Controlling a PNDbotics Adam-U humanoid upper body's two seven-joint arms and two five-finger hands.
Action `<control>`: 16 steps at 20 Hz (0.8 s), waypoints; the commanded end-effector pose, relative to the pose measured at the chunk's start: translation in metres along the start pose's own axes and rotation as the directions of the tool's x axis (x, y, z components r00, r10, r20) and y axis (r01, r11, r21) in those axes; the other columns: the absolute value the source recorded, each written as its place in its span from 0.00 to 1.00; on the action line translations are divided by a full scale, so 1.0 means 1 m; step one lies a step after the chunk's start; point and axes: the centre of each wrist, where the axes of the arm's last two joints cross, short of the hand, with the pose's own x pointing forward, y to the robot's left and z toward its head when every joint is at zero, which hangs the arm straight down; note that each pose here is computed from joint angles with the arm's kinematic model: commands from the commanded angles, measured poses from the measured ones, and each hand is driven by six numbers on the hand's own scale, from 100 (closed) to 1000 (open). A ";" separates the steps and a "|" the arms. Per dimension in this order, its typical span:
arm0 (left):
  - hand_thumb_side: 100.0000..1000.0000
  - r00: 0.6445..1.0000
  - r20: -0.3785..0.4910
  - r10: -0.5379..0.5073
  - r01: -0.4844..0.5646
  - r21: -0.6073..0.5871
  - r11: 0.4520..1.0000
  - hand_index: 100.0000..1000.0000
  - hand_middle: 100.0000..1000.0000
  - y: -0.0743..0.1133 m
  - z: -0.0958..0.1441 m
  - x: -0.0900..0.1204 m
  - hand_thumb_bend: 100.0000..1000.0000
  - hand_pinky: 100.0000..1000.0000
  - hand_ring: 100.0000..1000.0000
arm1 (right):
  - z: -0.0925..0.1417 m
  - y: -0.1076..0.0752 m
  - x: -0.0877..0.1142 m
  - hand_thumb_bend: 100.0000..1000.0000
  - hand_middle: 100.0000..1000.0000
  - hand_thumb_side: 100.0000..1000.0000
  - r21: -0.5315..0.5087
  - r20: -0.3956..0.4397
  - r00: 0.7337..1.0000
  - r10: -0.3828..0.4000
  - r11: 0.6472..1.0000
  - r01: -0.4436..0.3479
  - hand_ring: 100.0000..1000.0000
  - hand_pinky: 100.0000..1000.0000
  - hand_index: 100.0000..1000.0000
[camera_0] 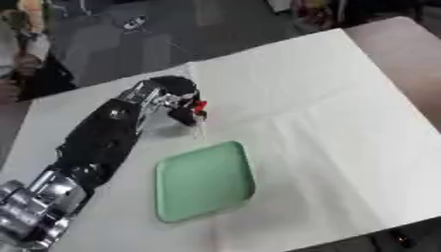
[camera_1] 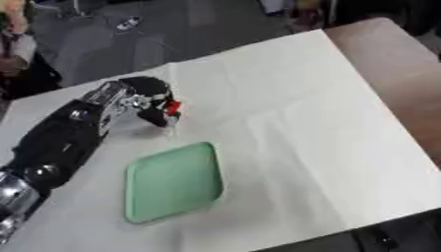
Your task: Pick up objects on the table and place them in the box.
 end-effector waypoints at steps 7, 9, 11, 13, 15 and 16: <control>0.64 0.999 0.003 -0.045 0.044 0.157 0.987 0.31 0.02 0.046 0.024 -0.016 0.00 0.00 0.00 | -0.002 -0.007 0.004 0.00 0.25 0.66 0.020 0.005 1.000 0.025 0.999 -0.026 0.28 0.15 0.30; 0.64 0.998 0.024 -0.056 0.051 0.174 0.983 0.31 0.01 0.054 0.029 -0.014 0.00 0.00 0.00 | -0.001 -0.007 0.005 0.00 0.25 0.66 0.022 0.003 1.000 0.027 0.999 -0.027 0.28 0.15 0.30; 0.64 0.996 0.061 -0.063 0.050 0.187 0.981 0.31 0.01 0.065 0.037 -0.011 0.00 0.00 0.00 | -0.001 -0.007 0.005 0.00 0.25 0.66 0.025 0.001 1.000 0.028 0.999 -0.028 0.28 0.15 0.30; 0.64 0.992 0.106 -0.072 0.050 0.197 0.979 0.31 0.01 0.075 0.045 -0.004 0.00 0.00 0.00 | 0.000 -0.007 0.005 0.00 0.25 0.66 0.028 -0.001 1.000 0.029 0.999 -0.029 0.28 0.15 0.30; 0.64 0.987 0.140 -0.080 0.050 0.202 0.978 0.30 0.01 0.084 0.052 0.004 0.00 0.00 0.00 | 0.000 -0.007 0.005 0.00 0.25 0.66 0.029 -0.002 1.000 0.029 0.999 -0.029 0.28 0.15 0.30; 0.64 0.985 0.153 -0.082 0.050 0.204 0.978 0.30 0.01 0.087 0.056 0.008 0.00 0.00 0.00 | 0.000 -0.007 0.005 0.00 0.25 0.66 0.030 -0.003 1.000 0.029 0.999 -0.029 0.28 0.15 0.30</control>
